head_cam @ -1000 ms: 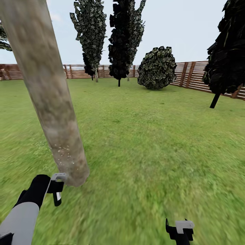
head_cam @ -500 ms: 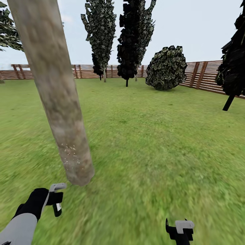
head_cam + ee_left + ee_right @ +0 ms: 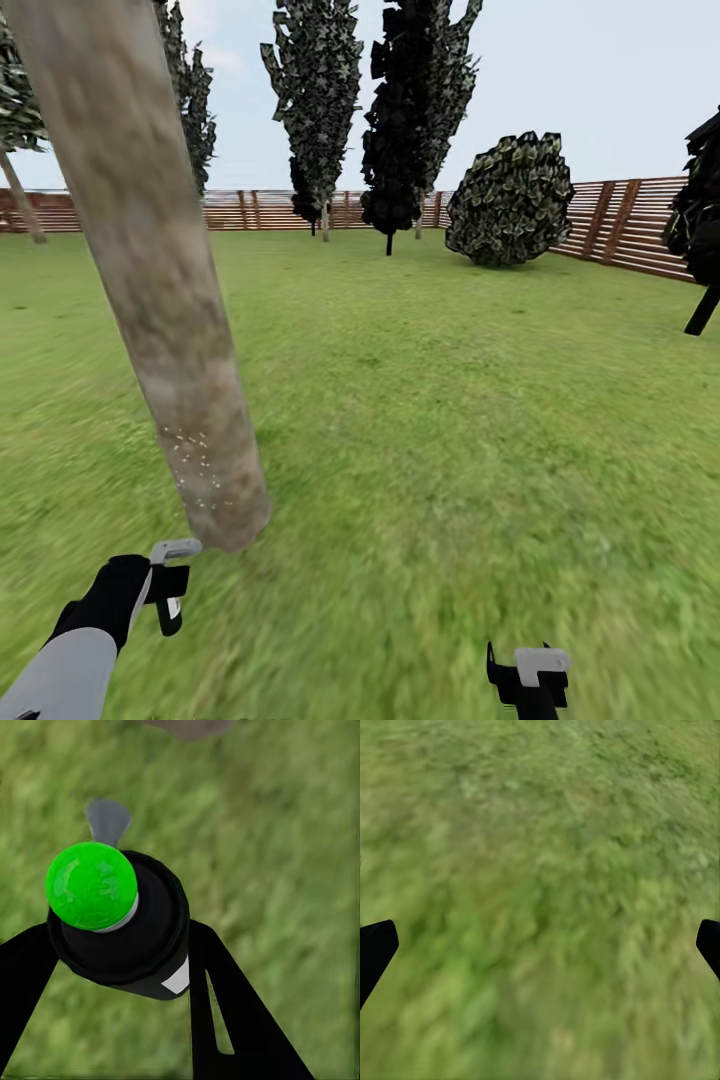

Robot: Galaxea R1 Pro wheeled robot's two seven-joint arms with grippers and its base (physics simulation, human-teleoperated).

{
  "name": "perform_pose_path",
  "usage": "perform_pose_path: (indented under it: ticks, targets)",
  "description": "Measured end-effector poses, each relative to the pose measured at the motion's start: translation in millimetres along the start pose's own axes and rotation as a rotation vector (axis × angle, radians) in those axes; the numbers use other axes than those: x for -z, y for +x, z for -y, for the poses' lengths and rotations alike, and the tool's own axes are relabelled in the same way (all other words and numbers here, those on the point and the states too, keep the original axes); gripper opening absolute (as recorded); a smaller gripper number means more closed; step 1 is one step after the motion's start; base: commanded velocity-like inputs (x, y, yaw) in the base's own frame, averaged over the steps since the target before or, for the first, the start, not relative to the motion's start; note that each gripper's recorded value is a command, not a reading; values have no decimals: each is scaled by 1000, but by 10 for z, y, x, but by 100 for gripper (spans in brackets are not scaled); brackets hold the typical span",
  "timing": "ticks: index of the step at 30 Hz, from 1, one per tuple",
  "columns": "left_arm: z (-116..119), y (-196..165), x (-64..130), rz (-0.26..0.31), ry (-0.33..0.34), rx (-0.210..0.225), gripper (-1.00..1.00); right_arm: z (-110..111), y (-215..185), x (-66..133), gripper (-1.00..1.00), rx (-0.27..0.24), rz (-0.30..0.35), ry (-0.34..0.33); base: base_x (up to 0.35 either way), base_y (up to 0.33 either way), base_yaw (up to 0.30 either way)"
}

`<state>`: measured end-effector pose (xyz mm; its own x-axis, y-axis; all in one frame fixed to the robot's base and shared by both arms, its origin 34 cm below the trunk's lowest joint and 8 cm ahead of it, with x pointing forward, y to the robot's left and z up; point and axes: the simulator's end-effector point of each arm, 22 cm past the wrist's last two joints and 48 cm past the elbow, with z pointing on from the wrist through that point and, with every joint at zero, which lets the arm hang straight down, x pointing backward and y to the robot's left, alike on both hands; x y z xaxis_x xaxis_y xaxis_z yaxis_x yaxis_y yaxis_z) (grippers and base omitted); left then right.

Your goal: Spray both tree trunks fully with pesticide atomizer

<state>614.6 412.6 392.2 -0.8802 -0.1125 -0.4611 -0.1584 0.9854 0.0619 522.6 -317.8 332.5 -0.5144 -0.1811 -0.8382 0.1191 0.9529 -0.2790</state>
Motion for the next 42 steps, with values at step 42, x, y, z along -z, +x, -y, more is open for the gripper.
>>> perform_pose_path:
  ticks: [42]
  targets:
    - [12,5,1,-2,6,2,-100,13,2,1,100,-2,-1,5,59,-273,82]
